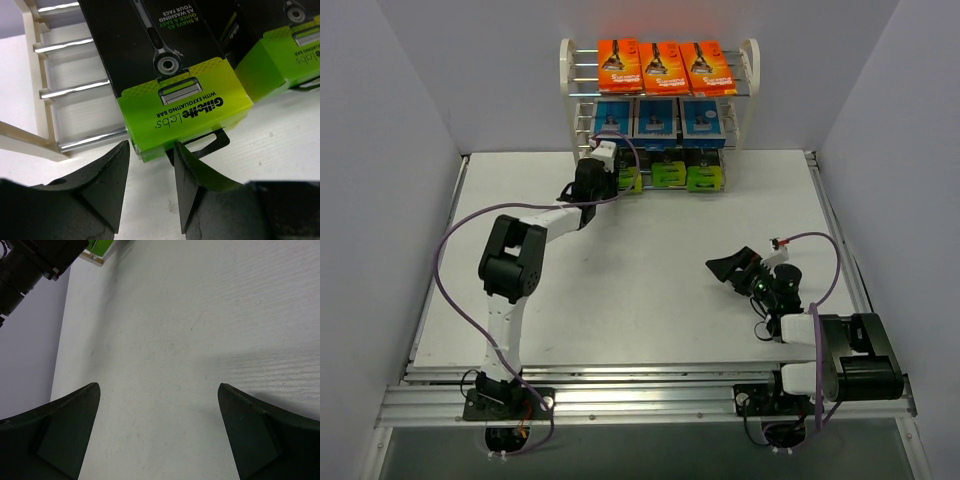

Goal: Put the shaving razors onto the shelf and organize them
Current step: Place the shaving razor onto shelf

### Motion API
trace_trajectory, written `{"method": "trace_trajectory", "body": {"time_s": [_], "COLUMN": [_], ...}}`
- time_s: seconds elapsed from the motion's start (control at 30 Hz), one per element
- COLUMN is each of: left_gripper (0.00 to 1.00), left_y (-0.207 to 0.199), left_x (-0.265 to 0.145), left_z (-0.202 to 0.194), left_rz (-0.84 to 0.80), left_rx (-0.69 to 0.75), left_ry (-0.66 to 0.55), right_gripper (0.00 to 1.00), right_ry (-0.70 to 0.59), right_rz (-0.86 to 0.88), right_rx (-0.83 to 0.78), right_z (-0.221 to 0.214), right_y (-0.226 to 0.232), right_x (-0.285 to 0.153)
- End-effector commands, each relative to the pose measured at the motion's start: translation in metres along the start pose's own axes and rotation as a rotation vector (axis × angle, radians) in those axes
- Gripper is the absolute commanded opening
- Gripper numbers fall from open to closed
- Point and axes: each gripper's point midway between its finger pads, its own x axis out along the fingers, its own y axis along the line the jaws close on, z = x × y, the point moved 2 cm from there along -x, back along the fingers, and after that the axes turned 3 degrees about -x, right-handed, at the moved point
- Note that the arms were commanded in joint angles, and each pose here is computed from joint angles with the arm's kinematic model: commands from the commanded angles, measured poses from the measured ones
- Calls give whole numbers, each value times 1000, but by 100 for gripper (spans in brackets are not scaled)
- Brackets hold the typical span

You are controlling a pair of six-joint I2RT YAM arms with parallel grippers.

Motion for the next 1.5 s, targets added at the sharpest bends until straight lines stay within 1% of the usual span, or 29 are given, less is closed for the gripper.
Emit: {"method": "trace_trajectory", "body": {"time_s": [0.0, 0.23, 0.67, 0.73, 0.8, 1.1, 1.13, 1.17, 1.23, 1.3, 1.33, 1.37, 1.4, 1.43, 1.47], "left_gripper": [49, 50, 50, 51, 54, 65, 66, 66, 68, 69, 71, 72, 72, 73, 73], "left_y": [0, 6, 4, 5, 7, 2, 1, 3, 1, 1, 0, 0, 0, -3, -5], "left_x": [8, 13, 25, 25, 25, 1, -5, -8, -16, -22, -29, -33, -38, -47, -51], "left_z": [38, 39, 41, 41, 42, 47, 53, 47, 53, 48, 56, 56, 48, 58, 57], "left_rz": [33, 68, 67, 69, 80, 55, 49, 53, 43, 42, 41, 40, 40, 23, 12], "left_rx": [-13, -43, -83, -85, -92, -124, -128, -132, -147, -153, -159, -165, -174, -181, -189], "left_ry": [-106, -125, -163, -166, -166, -191, -202, -190, -199, -182, -196, -199, -184, -204, -200], "right_gripper": [100, 100, 100, 100, 100, 100, 100, 100, 100, 100, 100, 100, 100, 100, 100], "right_ry": [-36, -33, -27, -25, -23, -28, -28, -28, -27, -26, -28, -30, -30, -31, -29], "right_rz": [57, 59, 61, 64, 68, 70, 70, 72, 75, 76, 78, 80, 78, 77, 75], "right_rx": [-39, -33, -29, -27, -27, -33, -31, -32, -31, -32, -31, -33, -35, -37, -38], "right_z": [12, 12, 10, 10, 9, 9, 10, 10, 9, 8, 8, 9, 8, 8, 8], "right_y": [11, 9, 8, 8, 9, 10, 10, 10, 10, 11, 11, 12, 11, 11, 10], "right_x": [3, 5, 6, 6, 7, 5, 5, 5, 4, 3, 3, 3, 3, 3, 3]}}
